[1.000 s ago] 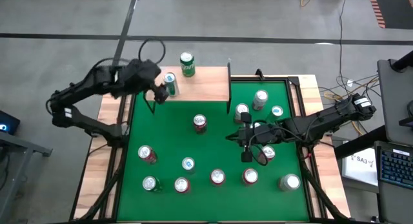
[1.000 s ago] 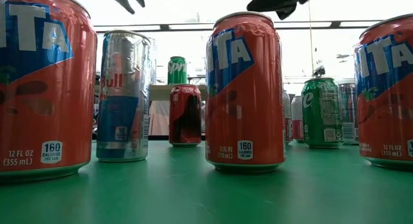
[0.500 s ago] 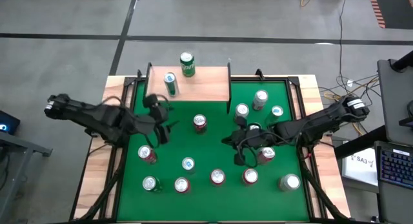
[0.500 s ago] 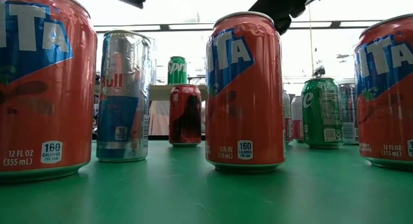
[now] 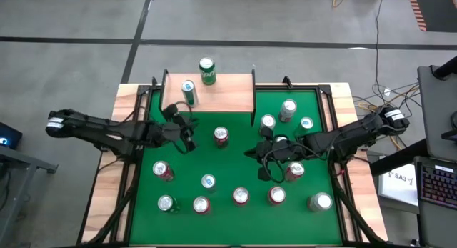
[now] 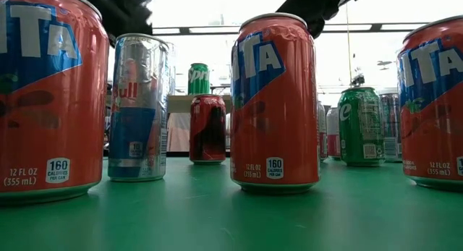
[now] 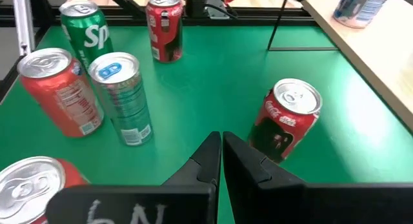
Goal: Place canned beverage on shelf
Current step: Put the red can on the shelf
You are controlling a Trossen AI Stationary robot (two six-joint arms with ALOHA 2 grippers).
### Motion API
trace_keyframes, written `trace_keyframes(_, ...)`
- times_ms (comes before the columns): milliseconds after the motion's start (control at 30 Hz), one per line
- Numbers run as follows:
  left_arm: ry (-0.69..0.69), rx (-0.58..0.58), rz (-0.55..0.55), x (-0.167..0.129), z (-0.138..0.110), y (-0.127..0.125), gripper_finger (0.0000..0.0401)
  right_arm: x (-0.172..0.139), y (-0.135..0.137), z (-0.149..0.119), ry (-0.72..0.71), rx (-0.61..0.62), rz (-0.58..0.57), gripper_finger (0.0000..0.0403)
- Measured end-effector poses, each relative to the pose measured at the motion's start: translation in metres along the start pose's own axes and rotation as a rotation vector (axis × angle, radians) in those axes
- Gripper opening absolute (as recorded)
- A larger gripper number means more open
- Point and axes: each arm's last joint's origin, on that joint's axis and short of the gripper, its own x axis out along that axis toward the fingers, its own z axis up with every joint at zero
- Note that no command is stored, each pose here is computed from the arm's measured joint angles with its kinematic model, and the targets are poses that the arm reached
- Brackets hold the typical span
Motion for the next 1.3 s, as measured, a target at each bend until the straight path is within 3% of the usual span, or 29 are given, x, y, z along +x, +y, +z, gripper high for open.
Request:
trace_keyframes(100, 0.003, -0.007, 0.047, 0.01, -0.002, 0.014, 0.0007, 0.001, -0.002, 0.0, 0.001, 0.003, -0.006, 0.0009)
trace_keyframes(267, 0.005, -0.001, -0.027, 0.018, 0.001, 0.03, 0.0003, 0.001, -0.004, 0.0, 0.001, 0.005, -0.012, 0.0009)
trace_keyframes(400, 0.013, 0.023, -0.003, 0.022, 0.001, 0.039, 0.0001, 0.002, -0.006, 0.001, 0.002, -0.007, -0.017, 0.0009)
trace_keyframes(900, 0.042, 0.062, 0.034, 0.031, 0.0, 0.054, 0.0, 0.004, -0.016, 0.001, 0.01, 0.003, -0.049, 0.0009)
trace_keyframes(1300, 0.022, 0.028, 0.077, 0.034, 0.002, 0.064, 0.0, 0.004, -0.017, 0.001, 0.01, -0.006, -0.051, 0.0009)
